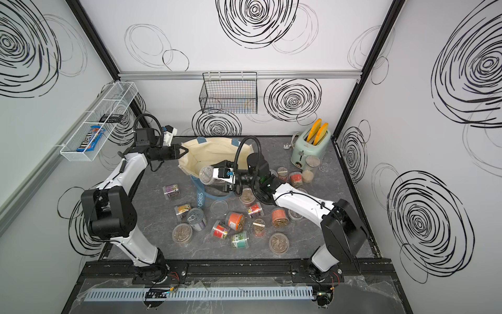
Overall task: Take out the seed jars from the canvas bag
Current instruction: Place the canvas bag at the center of the board, then place the seed jar at the center of the board.
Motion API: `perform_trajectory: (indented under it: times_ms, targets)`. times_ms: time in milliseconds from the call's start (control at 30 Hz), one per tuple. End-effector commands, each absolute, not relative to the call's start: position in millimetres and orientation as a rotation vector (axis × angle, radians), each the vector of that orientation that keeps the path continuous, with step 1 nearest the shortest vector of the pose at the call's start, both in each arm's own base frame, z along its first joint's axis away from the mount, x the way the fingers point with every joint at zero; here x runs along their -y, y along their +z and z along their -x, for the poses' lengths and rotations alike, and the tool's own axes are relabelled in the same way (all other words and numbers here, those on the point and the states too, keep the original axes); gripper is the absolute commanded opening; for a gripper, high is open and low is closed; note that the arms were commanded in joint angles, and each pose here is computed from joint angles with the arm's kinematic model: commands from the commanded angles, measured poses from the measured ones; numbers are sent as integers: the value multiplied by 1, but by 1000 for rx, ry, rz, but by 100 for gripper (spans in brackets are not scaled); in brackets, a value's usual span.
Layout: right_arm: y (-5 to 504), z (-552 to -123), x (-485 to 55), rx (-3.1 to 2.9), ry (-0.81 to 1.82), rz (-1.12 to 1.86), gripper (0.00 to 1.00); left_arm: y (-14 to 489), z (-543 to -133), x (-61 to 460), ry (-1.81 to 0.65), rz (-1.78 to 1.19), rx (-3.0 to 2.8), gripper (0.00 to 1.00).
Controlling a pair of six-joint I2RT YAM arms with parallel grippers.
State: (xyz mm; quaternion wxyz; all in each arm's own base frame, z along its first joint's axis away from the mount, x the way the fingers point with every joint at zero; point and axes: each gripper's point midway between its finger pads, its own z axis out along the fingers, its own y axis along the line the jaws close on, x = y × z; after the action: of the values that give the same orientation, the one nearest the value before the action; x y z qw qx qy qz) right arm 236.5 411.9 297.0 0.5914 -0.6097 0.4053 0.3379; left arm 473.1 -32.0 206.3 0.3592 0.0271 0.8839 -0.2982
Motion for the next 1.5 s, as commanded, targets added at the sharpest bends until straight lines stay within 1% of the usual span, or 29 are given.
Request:
perform_trajectory:
  times_ms: [0, 100, 133, 200, 267, 400, 500, 567, 733, 833, 933, 1167, 1367, 1467]
  targets:
    - [294, -210, -415, -966, 861, 1433, 71, 202, -478, 27, -777, 45, -2316, 20]
    - [284, -190, -419, -977, 918, 1459, 71, 198, -480, 26, -788, 70, -2326, 22]
    - [279, -184, -421, -984, 930, 1472, 71, 197, -480, 27, -794, 77, -2330, 25]
    - [270, -171, -425, -991, 957, 1502, 71, 198, -480, 27, -812, 80, -2328, 43]
    - [257, -154, -429, -1003, 1011, 1537, 71, 203, -480, 28, -835, 70, -2311, 55]
    - [239, -118, -438, -1013, 1109, 1572, 71, 217, -478, 21, -841, 89, -2257, 67]
    - [229, -91, -443, -1015, 1185, 1589, 71, 226, -478, 12, -810, 97, -2228, 73]
    - [218, -80, -445, -1034, 1209, 1610, 71, 230, -477, 5, -795, 106, -2219, 81]
    - [181, -53, -453, -1073, 1233, 1690, 71, 234, -470, -8, -741, 108, -2224, 85]
    - [163, -46, -456, -1086, 1247, 1687, 71, 239, -460, -15, -690, 96, -2228, 86]
    - [153, -49, -458, -1090, 1232, 1671, 71, 242, -445, -25, -573, 90, -2243, 87]
    - [104, -68, -469, -1195, 1100, 1709, 71, 245, -409, -38, -338, 31, -2227, 90]
    - [74, -72, -478, -1224, 1078, 1756, 71, 246, -386, -41, -234, -50, -2227, 92]
    - [68, -72, -483, -1225, 1084, 1766, 71, 244, -376, -42, -214, -55, -2223, 92]
